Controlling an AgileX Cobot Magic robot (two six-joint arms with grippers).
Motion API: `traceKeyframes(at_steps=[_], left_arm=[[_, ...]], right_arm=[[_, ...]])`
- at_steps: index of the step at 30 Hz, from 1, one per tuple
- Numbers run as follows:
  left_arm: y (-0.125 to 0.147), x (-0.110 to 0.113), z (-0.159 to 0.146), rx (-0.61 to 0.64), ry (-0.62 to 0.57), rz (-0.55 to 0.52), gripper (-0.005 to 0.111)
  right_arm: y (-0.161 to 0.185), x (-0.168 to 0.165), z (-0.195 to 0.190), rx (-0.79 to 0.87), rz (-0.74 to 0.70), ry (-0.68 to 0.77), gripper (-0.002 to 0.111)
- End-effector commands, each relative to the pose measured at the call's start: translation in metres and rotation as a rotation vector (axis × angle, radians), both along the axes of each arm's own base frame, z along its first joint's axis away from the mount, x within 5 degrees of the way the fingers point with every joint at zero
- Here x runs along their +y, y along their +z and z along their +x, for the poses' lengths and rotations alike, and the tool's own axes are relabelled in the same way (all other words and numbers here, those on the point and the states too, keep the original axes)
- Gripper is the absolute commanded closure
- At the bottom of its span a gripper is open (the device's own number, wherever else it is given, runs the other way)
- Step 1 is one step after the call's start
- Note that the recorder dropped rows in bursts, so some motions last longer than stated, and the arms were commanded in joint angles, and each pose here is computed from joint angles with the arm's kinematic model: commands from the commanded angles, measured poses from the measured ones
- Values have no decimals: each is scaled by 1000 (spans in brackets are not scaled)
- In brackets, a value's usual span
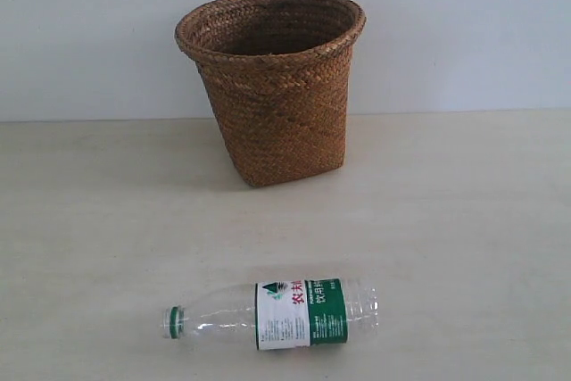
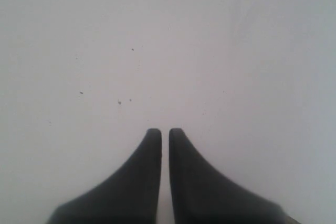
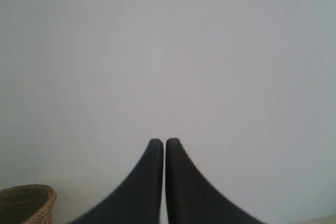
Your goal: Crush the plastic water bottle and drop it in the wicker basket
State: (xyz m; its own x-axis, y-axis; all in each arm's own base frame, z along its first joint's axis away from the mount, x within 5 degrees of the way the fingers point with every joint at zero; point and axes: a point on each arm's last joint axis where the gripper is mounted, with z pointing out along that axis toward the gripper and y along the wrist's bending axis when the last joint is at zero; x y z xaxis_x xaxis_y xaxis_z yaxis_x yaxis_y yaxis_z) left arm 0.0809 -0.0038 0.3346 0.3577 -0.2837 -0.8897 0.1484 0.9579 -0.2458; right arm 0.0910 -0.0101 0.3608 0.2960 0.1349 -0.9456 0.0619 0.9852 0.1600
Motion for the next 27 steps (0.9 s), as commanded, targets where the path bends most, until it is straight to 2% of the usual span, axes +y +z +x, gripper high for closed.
traceKeyframes(at_steps=[1, 5, 7, 15, 18, 21, 25, 27], left_arm=[[25, -3, 40, 135, 2, 32, 102], [38, -5, 75, 228, 5, 70, 102], [39, -6, 90, 289, 15, 133, 102], [21, -6, 141, 638, 44, 371, 102], [8, -5, 151, 742, 41, 480, 102], [-5, -11, 160, 812, -1, 536, 102], [-28, -29, 171, 954, -114, 733, 102], [-37, -38, 175, 1017, -169, 796, 102]], right_arm=[[17, -3, 33, 127, -40, -11, 108], [24, -7, 64, 231, -71, -14, 108], [23, -8, 80, 295, -86, -14, 108], [4, -10, 136, 596, -181, 24, 108], [-6, 2, 153, 711, -306, 99, 108], [-17, 20, 168, 849, -416, 203, 108], [-31, 47, 183, 1028, -549, 375, 108], [-38, 60, 188, 1090, -585, 470, 108]])
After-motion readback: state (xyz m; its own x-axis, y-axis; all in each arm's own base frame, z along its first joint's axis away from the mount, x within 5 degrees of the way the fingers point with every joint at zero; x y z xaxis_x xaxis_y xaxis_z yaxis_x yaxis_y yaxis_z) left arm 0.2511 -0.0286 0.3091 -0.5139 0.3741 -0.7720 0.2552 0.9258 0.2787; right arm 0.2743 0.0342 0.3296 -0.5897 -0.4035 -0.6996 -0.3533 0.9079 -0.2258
